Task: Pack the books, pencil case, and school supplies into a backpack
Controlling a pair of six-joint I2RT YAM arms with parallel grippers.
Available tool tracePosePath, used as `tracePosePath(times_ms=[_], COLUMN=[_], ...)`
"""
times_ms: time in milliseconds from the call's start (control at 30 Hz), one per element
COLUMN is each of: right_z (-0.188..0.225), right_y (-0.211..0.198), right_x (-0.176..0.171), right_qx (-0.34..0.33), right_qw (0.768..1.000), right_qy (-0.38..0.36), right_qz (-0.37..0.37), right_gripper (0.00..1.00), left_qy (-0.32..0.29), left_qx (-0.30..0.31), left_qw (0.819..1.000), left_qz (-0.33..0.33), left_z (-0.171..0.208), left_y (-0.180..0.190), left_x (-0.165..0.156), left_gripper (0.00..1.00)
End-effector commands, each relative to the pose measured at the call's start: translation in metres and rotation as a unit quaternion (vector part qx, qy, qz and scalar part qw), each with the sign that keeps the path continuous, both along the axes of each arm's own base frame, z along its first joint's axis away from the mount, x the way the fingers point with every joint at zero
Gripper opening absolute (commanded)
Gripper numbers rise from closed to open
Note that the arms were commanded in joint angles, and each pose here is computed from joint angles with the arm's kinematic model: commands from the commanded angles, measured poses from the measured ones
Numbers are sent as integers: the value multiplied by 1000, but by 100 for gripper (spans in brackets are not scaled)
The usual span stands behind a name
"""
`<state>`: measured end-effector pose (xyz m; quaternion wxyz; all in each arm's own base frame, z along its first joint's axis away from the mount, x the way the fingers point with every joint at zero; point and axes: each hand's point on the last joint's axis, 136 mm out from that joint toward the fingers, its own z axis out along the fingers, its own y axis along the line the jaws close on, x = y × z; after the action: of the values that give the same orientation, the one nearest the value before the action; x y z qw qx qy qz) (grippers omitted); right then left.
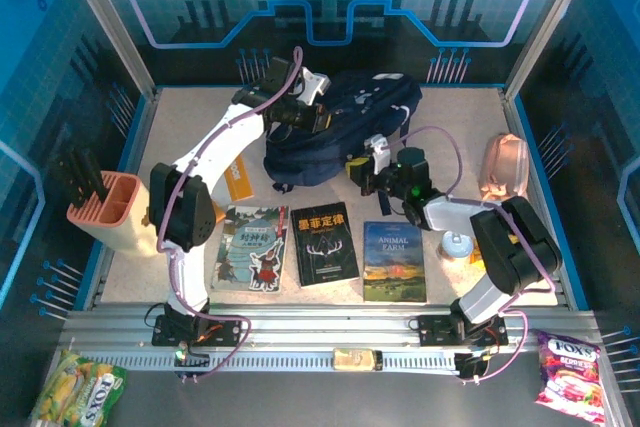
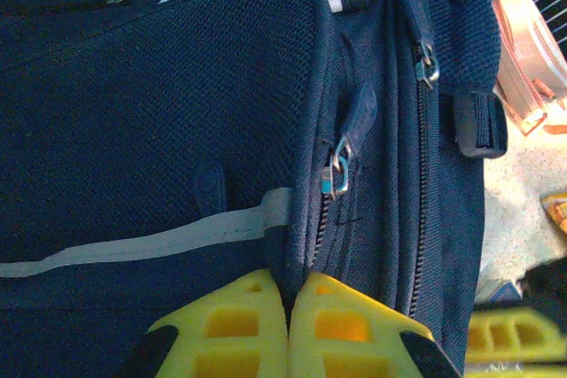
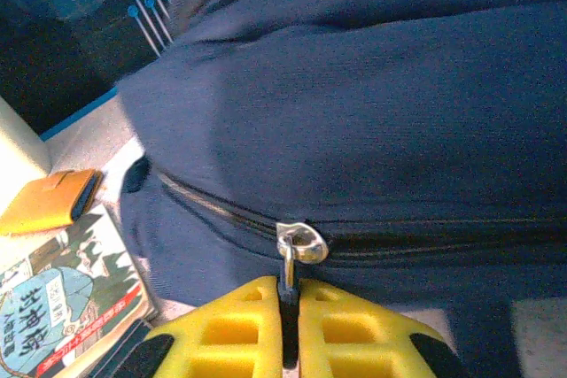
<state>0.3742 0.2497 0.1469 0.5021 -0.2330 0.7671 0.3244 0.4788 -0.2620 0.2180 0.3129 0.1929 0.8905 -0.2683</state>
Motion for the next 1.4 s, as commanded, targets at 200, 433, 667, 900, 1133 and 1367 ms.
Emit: tracePosePath(times_ms=[200, 433, 667, 900, 1133, 1367], right_z=[-12, 0, 21, 32, 33, 40], right_y=[57, 37, -18, -68, -61, -39], right_x=[-17, -13, -23, -23, -5, 22], right_qx=[-33, 3, 30, 104, 244, 280], right_qw=[999, 1000, 992, 921, 809, 788], right_qy=[3, 17, 89, 293, 456, 476], right_qz=[30, -8, -90, -235, -278, -271], right_gripper=[9, 20, 55, 75, 63, 60], left_qy=[-30, -25, -31, -29, -19, -7], left_qx=[-78, -75, -81, -99, -104, -108], left_qw=[996, 996, 995, 993, 993, 994], left_qz=[37, 47, 48, 51, 44, 32], left_z=[26, 21, 27, 30, 26, 24], left_y=[-24, -20, -15, -19, -22, -26], left_x=[36, 40, 40, 43, 40, 35], left_gripper=[0, 0, 0, 0, 0, 0])
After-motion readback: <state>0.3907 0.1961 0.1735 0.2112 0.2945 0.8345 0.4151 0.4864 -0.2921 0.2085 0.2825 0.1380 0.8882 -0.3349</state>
